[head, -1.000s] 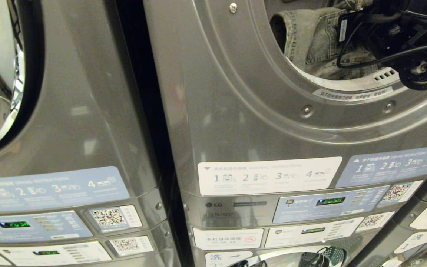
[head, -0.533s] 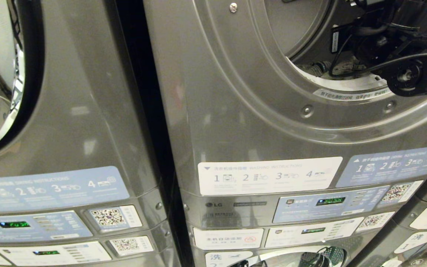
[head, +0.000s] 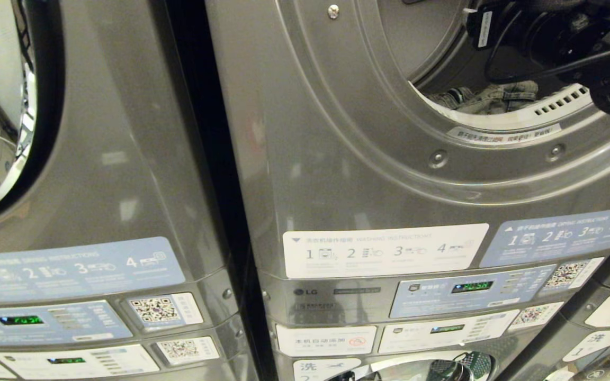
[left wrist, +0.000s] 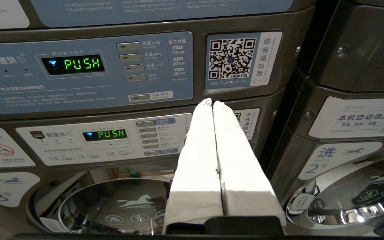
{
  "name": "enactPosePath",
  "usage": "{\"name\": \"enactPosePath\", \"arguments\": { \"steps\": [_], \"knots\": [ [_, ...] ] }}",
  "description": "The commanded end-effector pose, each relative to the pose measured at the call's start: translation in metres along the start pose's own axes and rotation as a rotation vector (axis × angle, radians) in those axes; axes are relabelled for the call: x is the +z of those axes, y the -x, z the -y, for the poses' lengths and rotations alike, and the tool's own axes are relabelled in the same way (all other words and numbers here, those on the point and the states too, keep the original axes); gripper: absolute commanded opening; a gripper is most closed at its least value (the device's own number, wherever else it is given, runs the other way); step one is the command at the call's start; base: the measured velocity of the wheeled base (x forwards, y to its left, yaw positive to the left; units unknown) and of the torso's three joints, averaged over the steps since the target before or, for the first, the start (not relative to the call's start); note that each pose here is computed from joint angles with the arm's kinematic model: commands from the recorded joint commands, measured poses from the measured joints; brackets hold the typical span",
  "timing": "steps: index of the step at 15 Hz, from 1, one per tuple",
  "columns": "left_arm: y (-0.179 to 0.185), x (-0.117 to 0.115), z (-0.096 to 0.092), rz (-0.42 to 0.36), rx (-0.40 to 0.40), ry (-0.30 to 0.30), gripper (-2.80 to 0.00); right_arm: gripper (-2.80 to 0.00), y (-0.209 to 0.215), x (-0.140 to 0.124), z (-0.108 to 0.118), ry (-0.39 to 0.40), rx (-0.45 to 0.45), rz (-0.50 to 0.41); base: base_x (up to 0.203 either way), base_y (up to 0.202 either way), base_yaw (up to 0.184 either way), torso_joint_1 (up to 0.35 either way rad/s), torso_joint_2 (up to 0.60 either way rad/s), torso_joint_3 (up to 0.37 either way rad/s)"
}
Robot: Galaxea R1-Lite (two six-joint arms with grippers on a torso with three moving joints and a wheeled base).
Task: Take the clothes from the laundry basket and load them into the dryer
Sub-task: Put the clothes in the dryer
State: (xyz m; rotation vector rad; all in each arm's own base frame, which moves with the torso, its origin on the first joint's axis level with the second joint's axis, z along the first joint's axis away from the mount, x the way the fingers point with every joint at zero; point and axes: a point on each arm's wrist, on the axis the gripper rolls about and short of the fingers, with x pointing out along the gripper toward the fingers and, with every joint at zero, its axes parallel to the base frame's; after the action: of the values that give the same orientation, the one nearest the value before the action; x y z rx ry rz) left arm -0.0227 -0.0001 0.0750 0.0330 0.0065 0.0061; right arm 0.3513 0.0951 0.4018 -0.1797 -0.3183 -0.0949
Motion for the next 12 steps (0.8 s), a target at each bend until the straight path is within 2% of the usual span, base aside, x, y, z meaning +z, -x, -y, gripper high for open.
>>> {"name": "enactPosePath", "arguments": {
  "steps": [1, 2, 3, 5, 9, 12],
  "knots": [
    [0.000, 0.000, 0.000, 0.000, 0.002, 0.001, -2.80, 0.00, 0.036, 0.033, 0.001, -0.064, 0.064, -0.035, 0.000, 0.000, 0.000, 0.000, 0.00, 0.000],
    [0.000, 0.000, 0.000, 0.000, 0.002, 0.001, -2.80, 0.00, 0.047, 0.034, -0.001, -0.103, 0.091, -0.089, 0.000, 0.000, 0.000, 0.000, 0.00, 0.000],
    [0.000, 0.000, 0.000, 0.000, 0.002, 0.001, -2.80, -2.80, 0.054, 0.032, 0.000, -0.120, 0.087, -0.119, 0.000, 0.000, 0.000, 0.000, 0.00, 0.000],
    [0.000, 0.000, 0.000, 0.000, 0.002, 0.001, -2.80, -2.80, 0.069, 0.029, 0.005, -0.113, 0.080, -0.162, 0.000, 0.000, 0.000, 0.000, 0.00, 0.000],
    [0.000, 0.000, 0.000, 0.000, 0.002, 0.001, -2.80, -2.80, 0.114, 0.038, 0.007, -0.071, 0.169, -0.274, 0.000, 0.000, 0.000, 0.000, 0.00, 0.000],
    [0.000, 0.000, 0.000, 0.000, 0.002, 0.001, -2.80, -2.80, 0.132, 0.042, 0.019, -0.048, 0.182, -0.322, 0.000, 0.000, 0.000, 0.000, 0.00, 0.000]
  ]
}}
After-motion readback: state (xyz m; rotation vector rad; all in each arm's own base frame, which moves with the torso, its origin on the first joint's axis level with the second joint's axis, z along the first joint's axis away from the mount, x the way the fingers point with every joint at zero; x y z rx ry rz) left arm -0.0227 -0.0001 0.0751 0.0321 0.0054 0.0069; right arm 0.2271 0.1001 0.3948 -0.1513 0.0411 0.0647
